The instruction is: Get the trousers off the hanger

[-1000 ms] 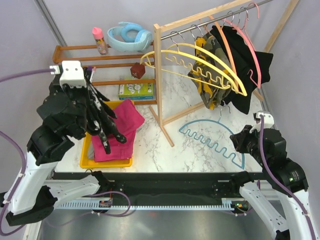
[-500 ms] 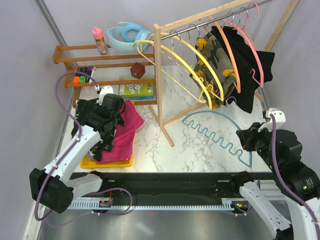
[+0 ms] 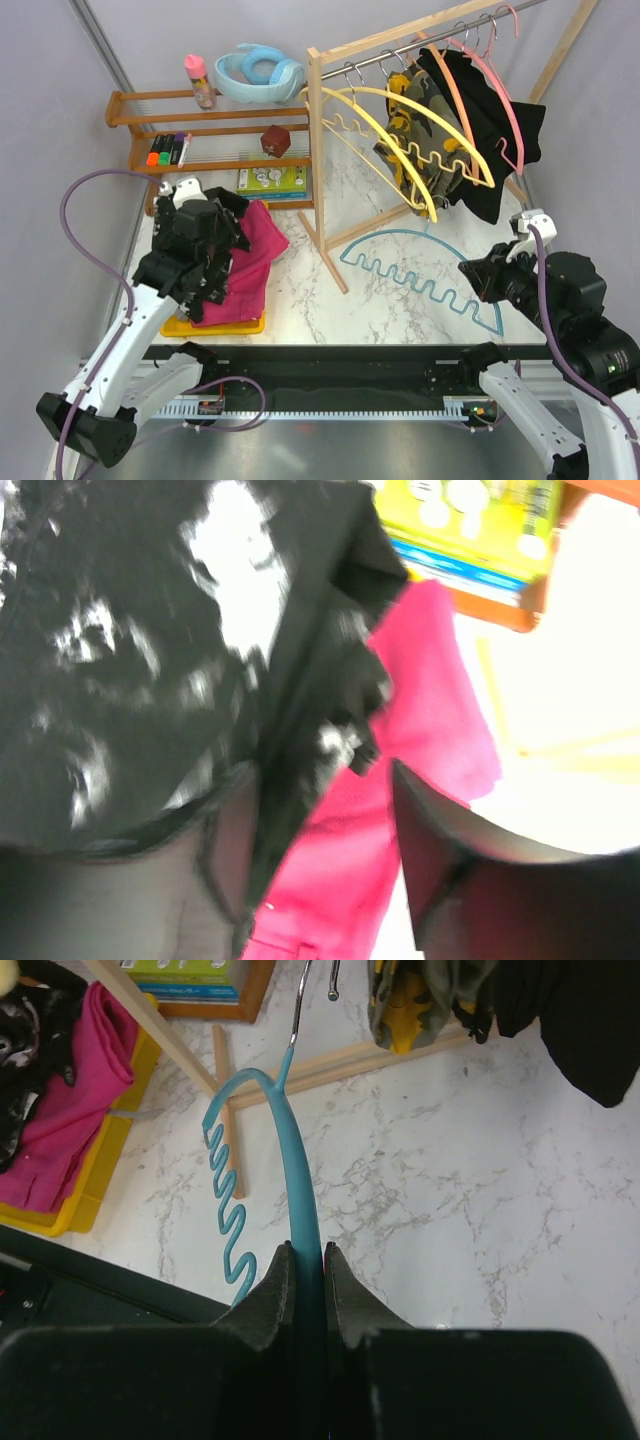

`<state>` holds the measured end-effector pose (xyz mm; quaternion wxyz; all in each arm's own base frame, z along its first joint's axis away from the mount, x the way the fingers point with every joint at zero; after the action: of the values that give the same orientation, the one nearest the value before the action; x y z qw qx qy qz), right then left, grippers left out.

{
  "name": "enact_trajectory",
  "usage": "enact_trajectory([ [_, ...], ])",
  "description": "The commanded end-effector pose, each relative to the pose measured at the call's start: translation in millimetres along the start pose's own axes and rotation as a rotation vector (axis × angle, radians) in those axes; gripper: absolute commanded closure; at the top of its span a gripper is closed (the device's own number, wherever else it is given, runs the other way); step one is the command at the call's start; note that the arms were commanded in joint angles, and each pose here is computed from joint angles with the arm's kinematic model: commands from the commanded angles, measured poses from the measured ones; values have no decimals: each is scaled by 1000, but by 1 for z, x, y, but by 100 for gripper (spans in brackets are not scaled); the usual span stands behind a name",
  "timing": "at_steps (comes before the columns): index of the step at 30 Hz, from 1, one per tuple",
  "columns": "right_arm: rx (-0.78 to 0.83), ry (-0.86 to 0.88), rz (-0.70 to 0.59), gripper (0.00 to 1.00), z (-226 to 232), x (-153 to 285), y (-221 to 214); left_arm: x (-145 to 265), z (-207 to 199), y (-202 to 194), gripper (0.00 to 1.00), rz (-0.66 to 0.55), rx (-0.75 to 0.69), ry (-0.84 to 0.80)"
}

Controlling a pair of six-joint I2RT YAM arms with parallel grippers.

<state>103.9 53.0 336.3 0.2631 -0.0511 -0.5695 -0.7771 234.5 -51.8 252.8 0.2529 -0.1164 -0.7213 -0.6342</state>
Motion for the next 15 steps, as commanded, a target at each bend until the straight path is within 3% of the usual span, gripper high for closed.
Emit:
enact_trajectory([
  [1,27,99,-23,100,17,-5,19,27,-20,18,31,-19,32,-205],
  [4,39,68,5,100,14,-11,20,49,-30,28,21,-42,33,-348],
  [5,43,42,2,100,11,-14,24,55,-34,32,12,-56,37,-393],
  [8,54,27,-17,100,12,-15,34,78,-42,44,3,-97,41,-520],
  [15,81,-49,-34,100,9,-21,57,114,-44,63,1,-170,66,-646],
])
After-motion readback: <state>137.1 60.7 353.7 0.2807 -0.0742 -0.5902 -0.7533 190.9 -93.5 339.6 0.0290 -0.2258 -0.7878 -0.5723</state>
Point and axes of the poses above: each gripper's point midway between its finger pads, its own x axis back along the fingers, its own z axis along the line the jaws close on, y = z × x, the point moved 5 cm from there along x, back along the fingers, and after that the axes turned 7 degrees about -x, right-handed, at the moved point
